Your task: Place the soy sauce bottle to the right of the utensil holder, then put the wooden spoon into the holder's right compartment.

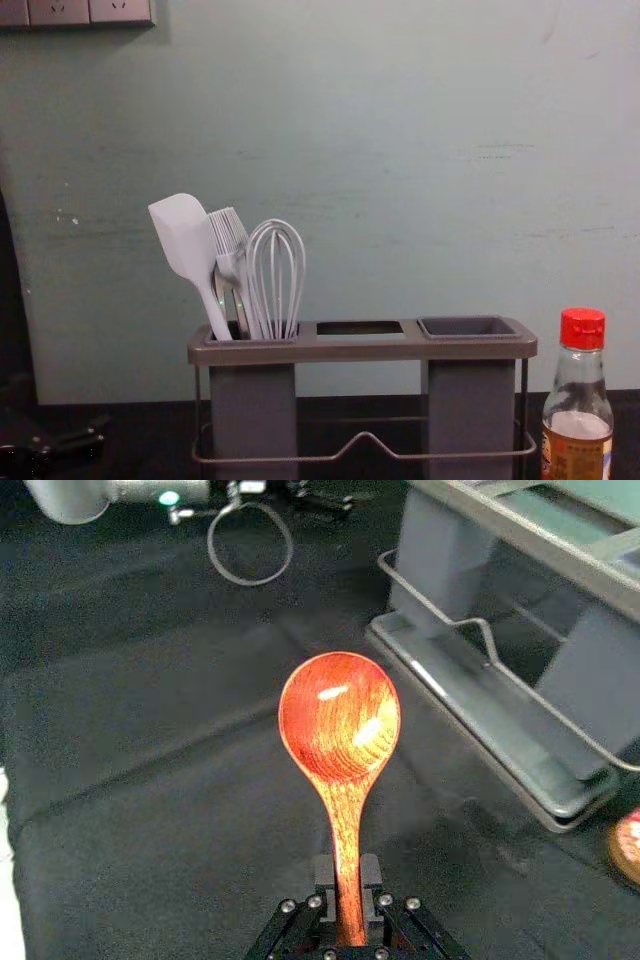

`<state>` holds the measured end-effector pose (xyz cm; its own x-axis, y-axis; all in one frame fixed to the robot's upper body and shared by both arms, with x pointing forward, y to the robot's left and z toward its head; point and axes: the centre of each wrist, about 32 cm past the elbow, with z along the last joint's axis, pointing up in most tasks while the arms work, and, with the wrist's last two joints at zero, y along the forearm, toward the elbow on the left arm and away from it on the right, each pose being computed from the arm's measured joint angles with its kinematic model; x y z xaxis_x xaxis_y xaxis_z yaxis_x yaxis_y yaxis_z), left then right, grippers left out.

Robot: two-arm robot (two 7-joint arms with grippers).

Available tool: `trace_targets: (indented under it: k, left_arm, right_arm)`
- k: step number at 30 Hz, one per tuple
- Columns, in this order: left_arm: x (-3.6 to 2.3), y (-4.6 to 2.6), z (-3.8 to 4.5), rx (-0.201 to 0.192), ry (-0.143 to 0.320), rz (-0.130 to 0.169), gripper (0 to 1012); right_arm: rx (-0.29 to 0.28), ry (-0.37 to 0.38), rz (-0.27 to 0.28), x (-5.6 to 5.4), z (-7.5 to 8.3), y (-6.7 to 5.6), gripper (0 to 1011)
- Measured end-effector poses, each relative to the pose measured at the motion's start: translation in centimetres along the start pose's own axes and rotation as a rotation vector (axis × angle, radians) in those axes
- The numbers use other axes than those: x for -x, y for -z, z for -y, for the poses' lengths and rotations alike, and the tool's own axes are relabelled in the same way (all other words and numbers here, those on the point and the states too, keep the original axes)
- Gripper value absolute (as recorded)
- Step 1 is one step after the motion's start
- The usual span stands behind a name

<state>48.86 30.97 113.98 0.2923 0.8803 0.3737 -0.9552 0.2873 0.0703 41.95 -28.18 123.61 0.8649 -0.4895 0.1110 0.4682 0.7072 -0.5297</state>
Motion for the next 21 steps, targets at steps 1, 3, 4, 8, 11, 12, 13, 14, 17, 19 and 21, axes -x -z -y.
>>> trace_targets:
  k: [1, 3, 4, 8, 11, 12, 13, 14, 17, 19, 21]
  left_arm:
    - [0.0, 0.0, 0.0, 0.0, 0.0, 0.0, 1005]
    - [0.0, 0.0, 0.0, 0.0, 0.0, 0.0, 1005]
    - [0.0, 0.0, 0.0, 0.0, 0.0, 0.0, 1005]
    - [0.0, 0.0, 0.0, 0.0, 0.0, 0.0, 1005]
    - [0.0, 0.0, 0.0, 0.0, 0.0, 0.0, 1005]
    - [0.0, 0.0, 0.0, 0.0, 0.0, 0.0, 1005]
    - [0.0, 0.0, 0.0, 0.0, 0.0, 0.0, 1005]
    - [-0.01, 0.0, 0.0, 0.0, 0.0, 0.0, 1005]
    - [0.0, 0.0, 0.0, 0.0, 0.0, 0.0, 1005]
    - [-0.01, 0.0, 0.0, 0.0, 0.0, 0.0, 1005]
    - [0.0, 0.0, 0.0, 0.0, 0.0, 0.0, 1005]
  right_arm:
    - [-0.005, 0.008, -0.003, 0.0, 0.2, 0.0, 142]
    - [-0.015, 0.031, -0.013, 0.2, 0.5, 0.0, 142]
    - [-0.019, 0.038, -0.015, 0.3, 0.7, 0.0, 140]
    - [-0.067, 0.103, -0.025, 1.0, 0.4, 0.5, 140]
    - [-0.124, 0.168, -0.028, 0.1, -2.2, 1.3, 142]
    - [-0.148, 0.196, -0.028, -0.3, -2.6, 1.4, 140]
    - [-0.16, 0.21, -0.031, -0.5, -2.7, 1.4, 142]
    - [-0.172, 0.223, -0.032, -0.7, -2.7, 1.4, 140]
    - [-0.208, 0.262, -0.04, -1.3, -2.3, 1.3, 140]
    - [-0.214, 0.269, -0.043, -1.5, -2.3, 1.3, 140]
    - [-0.218, 0.271, -0.045, -1.6, -2.3, 1.3, 140]
